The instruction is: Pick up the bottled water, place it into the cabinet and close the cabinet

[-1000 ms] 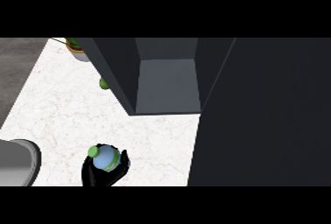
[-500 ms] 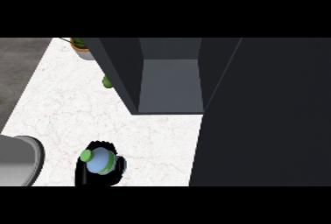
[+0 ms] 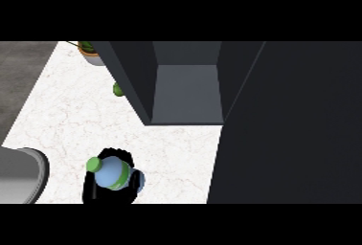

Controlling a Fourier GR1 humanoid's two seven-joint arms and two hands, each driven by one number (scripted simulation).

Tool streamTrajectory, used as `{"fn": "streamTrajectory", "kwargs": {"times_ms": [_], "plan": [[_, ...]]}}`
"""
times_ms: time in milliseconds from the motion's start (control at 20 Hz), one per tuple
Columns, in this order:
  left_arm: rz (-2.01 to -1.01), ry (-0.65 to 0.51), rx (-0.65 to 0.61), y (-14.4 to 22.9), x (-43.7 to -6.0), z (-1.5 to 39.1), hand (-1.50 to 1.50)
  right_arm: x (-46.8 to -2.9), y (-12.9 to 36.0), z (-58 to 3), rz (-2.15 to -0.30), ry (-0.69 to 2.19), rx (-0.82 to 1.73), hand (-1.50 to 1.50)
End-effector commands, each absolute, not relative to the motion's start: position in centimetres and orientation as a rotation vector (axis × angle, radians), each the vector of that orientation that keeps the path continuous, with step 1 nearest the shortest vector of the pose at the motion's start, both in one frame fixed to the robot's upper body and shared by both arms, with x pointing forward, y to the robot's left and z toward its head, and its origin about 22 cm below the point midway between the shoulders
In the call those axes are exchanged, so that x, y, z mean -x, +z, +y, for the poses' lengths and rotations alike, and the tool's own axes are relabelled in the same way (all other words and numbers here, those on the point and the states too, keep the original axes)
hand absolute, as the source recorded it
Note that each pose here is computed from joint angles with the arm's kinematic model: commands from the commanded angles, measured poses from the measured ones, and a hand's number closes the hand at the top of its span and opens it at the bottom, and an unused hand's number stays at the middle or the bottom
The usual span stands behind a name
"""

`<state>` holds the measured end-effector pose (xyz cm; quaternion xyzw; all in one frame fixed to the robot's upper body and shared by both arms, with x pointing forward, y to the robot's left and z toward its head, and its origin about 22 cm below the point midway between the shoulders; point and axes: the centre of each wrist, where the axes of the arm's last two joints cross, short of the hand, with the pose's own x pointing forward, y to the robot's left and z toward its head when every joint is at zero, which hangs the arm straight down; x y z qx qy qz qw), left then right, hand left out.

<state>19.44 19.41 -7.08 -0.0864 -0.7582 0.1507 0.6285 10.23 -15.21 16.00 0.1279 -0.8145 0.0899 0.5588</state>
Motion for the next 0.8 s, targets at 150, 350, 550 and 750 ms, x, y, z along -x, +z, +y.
{"fn": "streamTrajectory", "kwargs": {"times_ms": [150,350,550,750], "plan": [[-1.791,0.312,0.193,-2.6,-21.6,17.4,1.5,-7.9,18.8,-16.9,-1.988,0.213,-0.283,-1.5],[-1.817,0.3,0.203,-0.1,-23.4,13.4,1.5,-9.2,17.1,-15.9,-1.976,0.206,-0.276,-1.5],[-1.808,0.28,0.217,1.6,-24.0,11.7,1.5,-8.4,17.1,-15.8,-1.982,0.188,-0.284,-1.5],[-1.802,0.262,0.188,2.3,-25.6,12.7,1.5,-8.0,18.8,-16.7,-1.974,0.186,-0.275,-1.5]]}}
